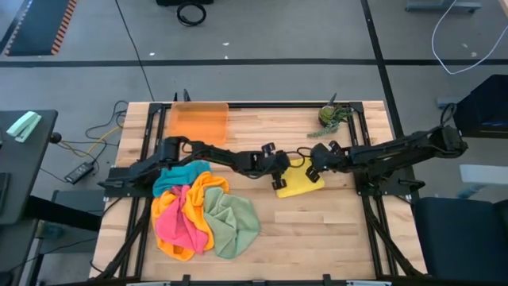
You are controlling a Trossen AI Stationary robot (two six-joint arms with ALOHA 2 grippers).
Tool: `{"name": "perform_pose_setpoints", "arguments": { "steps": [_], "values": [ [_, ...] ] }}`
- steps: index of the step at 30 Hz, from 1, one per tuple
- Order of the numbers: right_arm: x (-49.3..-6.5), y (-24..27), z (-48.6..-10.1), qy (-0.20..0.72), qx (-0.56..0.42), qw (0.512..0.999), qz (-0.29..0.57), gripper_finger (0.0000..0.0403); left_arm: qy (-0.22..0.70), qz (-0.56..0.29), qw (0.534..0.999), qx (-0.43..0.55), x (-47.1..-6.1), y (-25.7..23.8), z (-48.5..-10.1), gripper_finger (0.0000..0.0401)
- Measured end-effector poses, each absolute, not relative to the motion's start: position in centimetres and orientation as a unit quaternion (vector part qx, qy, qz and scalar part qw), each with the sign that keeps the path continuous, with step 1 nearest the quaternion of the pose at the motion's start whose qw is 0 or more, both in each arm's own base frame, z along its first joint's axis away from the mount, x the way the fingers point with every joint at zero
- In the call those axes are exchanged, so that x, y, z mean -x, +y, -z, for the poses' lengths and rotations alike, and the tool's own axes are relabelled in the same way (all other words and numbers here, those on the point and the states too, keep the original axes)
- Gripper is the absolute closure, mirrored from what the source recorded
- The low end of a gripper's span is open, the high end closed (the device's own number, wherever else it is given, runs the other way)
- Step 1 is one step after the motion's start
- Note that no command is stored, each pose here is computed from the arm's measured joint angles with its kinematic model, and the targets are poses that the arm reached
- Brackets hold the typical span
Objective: Fold microfiber towels
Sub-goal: Fold the yellow towel
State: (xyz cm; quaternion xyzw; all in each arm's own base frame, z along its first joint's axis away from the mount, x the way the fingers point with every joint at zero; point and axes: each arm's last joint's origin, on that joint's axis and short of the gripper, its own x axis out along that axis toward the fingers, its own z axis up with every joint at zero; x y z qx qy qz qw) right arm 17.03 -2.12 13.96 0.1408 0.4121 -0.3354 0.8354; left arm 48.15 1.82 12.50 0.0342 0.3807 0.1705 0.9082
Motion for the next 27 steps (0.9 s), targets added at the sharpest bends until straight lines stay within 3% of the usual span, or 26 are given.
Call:
{"name": "perform_pose_setpoints", "arguments": {
  "steps": [5,8,11,15,21,27],
  "values": [
    [-16.6,-2.3,-16.2,0.429,-0.139,0.824,0.343,0.0277,0.396,-0.175,0.901,-0.029,-48.2,2.2,-11.3,0.0393],
    [-16.2,-1.8,-17.6,0.441,-0.166,0.816,0.334,0.0238,0.394,-0.173,0.902,-0.031,-48.3,2.1,-11.1,0.0394],
    [-15.6,-0.1,-17.2,0.447,-0.214,0.823,0.277,0.0223,0.394,-0.172,0.902,-0.030,-48.3,2.1,-11.1,0.0380],
    [-14.9,2.0,-15.2,0.437,-0.242,0.830,0.249,0.0262,0.395,-0.172,0.902,-0.030,-48.2,2.1,-11.1,0.0371],
    [-14.3,3.2,-14.2,0.424,-0.257,0.832,0.248,0.0386,0.396,-0.170,0.902,-0.030,-48.2,2.1,-11.1,0.0391],
    [-13.8,3.7,-13.8,0.445,-0.255,0.820,0.255,0.0394,0.395,-0.171,0.902,-0.027,-48.2,2.1,-11.1,0.0387]
  ]
}}
